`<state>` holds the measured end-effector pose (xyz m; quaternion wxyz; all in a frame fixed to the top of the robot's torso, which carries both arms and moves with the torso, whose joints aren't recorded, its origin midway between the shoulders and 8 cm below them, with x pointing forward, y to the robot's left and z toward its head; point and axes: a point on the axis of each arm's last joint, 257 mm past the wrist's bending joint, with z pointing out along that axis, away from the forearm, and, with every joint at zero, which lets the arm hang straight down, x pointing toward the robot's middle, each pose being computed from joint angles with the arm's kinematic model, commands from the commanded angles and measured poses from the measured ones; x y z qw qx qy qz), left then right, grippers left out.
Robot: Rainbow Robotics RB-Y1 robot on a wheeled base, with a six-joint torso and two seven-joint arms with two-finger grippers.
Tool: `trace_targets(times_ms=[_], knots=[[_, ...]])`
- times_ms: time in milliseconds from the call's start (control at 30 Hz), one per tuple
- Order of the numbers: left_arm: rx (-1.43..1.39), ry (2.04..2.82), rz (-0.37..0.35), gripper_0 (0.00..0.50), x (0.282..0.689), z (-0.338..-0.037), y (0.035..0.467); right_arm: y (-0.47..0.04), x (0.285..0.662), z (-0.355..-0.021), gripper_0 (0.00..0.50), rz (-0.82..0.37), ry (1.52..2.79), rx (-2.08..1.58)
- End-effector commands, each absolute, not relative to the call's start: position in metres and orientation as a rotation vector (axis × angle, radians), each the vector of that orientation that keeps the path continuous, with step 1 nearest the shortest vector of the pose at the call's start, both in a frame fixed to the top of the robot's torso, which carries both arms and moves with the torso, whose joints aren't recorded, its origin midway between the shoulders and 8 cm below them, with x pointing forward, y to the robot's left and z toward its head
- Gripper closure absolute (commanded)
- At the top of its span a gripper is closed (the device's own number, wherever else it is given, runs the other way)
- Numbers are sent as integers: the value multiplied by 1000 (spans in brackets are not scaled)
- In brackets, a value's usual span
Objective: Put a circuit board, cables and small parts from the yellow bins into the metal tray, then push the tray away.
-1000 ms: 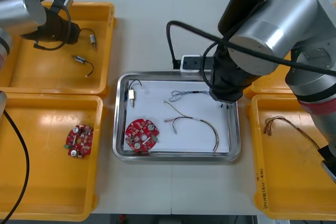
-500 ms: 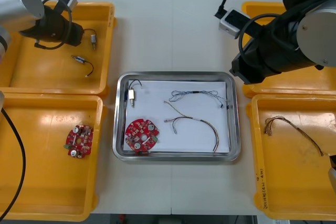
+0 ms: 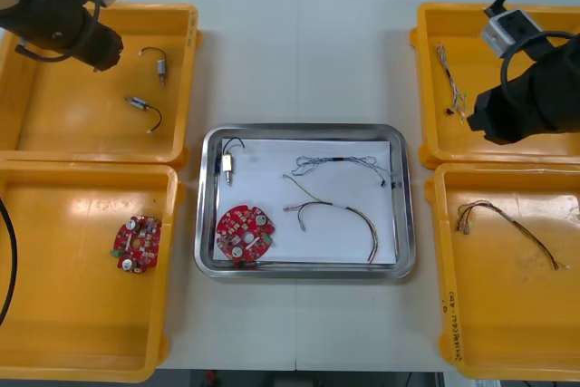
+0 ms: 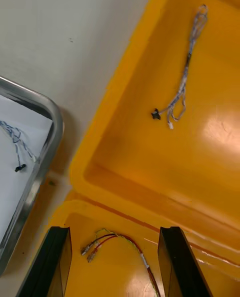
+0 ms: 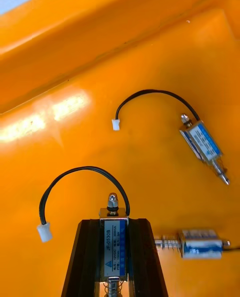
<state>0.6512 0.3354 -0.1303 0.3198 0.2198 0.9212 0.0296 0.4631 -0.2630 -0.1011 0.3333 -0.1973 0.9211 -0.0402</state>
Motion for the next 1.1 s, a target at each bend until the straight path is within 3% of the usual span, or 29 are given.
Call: trace_targets(times_ms=[33, 200, 600, 1100], knots=[[483, 2447, 155, 500, 639, -93, 357, -315, 452, -90, 0, -153, 2405, -365], [437, 2506, 135, 499, 619, -81, 335, -348, 440, -96, 0, -162, 2434, -261], [355, 2516, 129, 499, 578, -80, 274, -385, 419, -108, 0, -144, 2465, -136], [308, 2525, -2, 499, 532, -75, 172, -399, 406, -116, 0, -124, 2484, -111]])
